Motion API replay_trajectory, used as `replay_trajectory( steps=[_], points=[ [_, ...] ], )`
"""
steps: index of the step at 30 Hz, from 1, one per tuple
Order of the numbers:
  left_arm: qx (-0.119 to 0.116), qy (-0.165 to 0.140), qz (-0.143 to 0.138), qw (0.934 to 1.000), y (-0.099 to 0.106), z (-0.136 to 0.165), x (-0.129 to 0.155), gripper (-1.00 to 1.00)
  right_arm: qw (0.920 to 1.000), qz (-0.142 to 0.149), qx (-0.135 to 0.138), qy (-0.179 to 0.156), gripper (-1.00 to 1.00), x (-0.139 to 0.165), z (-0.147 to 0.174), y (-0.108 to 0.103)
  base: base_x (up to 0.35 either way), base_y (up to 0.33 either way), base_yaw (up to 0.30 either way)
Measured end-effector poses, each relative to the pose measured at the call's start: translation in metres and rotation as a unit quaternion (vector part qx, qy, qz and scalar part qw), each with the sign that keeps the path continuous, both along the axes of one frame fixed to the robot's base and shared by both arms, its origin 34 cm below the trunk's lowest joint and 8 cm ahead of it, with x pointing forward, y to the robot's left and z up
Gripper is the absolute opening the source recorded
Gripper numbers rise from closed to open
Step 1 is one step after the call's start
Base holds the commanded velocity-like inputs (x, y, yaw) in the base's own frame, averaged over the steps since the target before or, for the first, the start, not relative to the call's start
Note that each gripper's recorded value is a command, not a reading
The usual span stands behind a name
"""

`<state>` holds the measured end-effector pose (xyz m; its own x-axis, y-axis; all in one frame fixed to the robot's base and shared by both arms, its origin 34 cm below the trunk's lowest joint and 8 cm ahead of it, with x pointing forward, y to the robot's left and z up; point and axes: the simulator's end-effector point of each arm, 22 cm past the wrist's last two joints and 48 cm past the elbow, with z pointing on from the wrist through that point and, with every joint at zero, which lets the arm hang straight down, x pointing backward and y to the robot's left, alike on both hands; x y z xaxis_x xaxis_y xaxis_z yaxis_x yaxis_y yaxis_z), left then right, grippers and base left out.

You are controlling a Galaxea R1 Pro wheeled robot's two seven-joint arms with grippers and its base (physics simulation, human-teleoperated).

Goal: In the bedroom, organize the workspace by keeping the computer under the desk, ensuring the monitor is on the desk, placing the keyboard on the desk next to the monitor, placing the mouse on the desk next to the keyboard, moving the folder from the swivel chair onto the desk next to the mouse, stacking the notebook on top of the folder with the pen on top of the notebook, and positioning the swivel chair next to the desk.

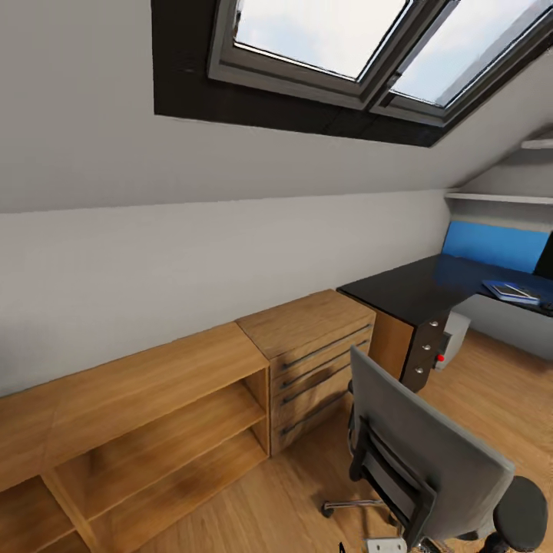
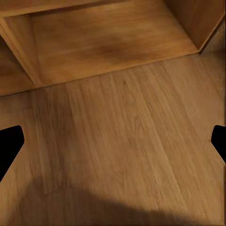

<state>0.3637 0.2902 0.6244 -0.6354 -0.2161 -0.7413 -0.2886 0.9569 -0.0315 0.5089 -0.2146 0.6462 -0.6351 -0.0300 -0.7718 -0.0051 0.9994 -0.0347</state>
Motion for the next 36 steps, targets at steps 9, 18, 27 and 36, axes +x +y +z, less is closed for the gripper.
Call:
replay_trajectory(
  steps=[9, 18, 27, 36],
  points=[
    [-0.001, 0.009, -0.001, 1.0000, -0.001, -0.004, -0.007, 1.00, 1.0000, -0.002, 0.001, 0.001, 1.00, 0.000, 0.000, 0.000, 0.002, 0.002, -0.273],
    [-0.001, 0.013, -0.001, 0.9999, -0.001, -0.006, -0.010, 1.00, 1.0000, -0.002, 0.001, 0.001, 1.00, -0.001, -0.001, 0.000, 0.000, 0.000, -0.273],
    [-0.001, 0.014, -0.001, 0.9999, -0.001, -0.007, -0.011, 1.00, 1.0000, -0.002, 0.001, 0.001, 1.00, -0.001, 0.000, 0.000, 0.000, 0.000, -0.273],
    [-0.001, 0.014, -0.001, 0.9999, -0.001, -0.007, -0.011, 1.00, 1.0000, -0.001, 0.001, 0.001, 1.00, -0.001, 0.000, 0.000, 0.000, 0.000, -0.273]
  ],
)
